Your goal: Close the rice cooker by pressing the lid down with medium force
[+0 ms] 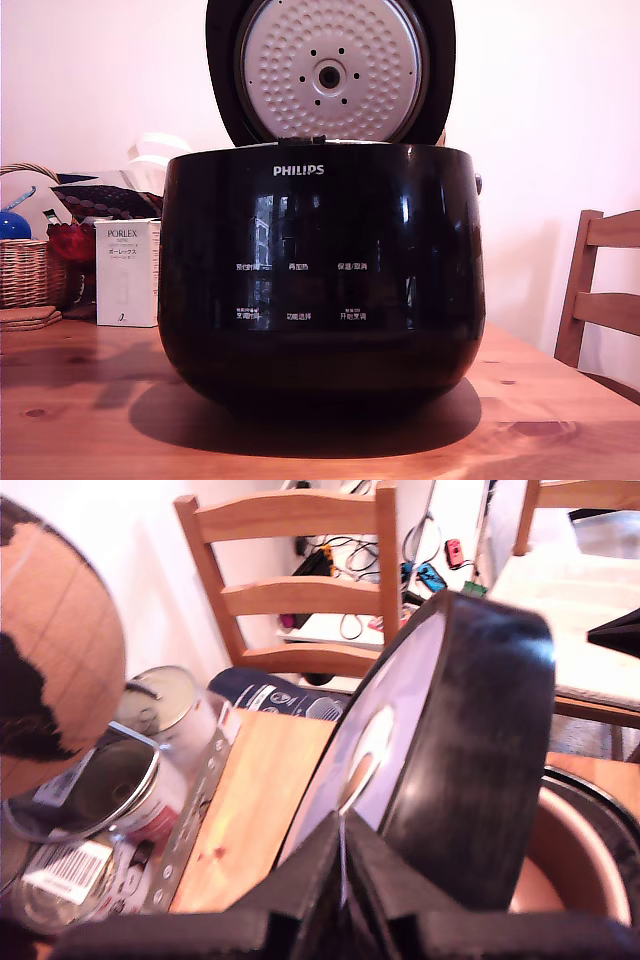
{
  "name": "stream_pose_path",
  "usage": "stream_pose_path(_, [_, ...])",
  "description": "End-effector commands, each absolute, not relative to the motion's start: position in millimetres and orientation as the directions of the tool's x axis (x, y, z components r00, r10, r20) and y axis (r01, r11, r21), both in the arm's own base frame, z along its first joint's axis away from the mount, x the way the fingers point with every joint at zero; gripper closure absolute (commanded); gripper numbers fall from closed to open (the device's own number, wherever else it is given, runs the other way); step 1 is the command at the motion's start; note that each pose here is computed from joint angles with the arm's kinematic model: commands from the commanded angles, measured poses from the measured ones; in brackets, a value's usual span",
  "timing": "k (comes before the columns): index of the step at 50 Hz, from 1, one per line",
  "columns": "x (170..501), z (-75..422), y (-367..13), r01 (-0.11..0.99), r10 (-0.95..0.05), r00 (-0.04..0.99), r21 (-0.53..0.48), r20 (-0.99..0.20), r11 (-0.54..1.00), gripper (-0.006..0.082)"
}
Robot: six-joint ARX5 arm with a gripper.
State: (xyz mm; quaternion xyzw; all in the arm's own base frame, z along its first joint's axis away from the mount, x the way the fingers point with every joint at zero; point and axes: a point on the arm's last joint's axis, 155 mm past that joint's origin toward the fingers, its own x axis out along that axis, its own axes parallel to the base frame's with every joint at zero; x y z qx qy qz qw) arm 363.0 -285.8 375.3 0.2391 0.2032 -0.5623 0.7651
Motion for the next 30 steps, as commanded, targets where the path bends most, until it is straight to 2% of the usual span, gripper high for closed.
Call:
stream_pose_path(1, [373, 346, -293, 0.965, -0.745, 0.238, 0.069, -0.623, 0.251, 0.0789])
stream_pose_path(30, [371, 333, -303, 0.96, -0.74, 0.206, -0.016, -0.64, 0.281, 0.0789])
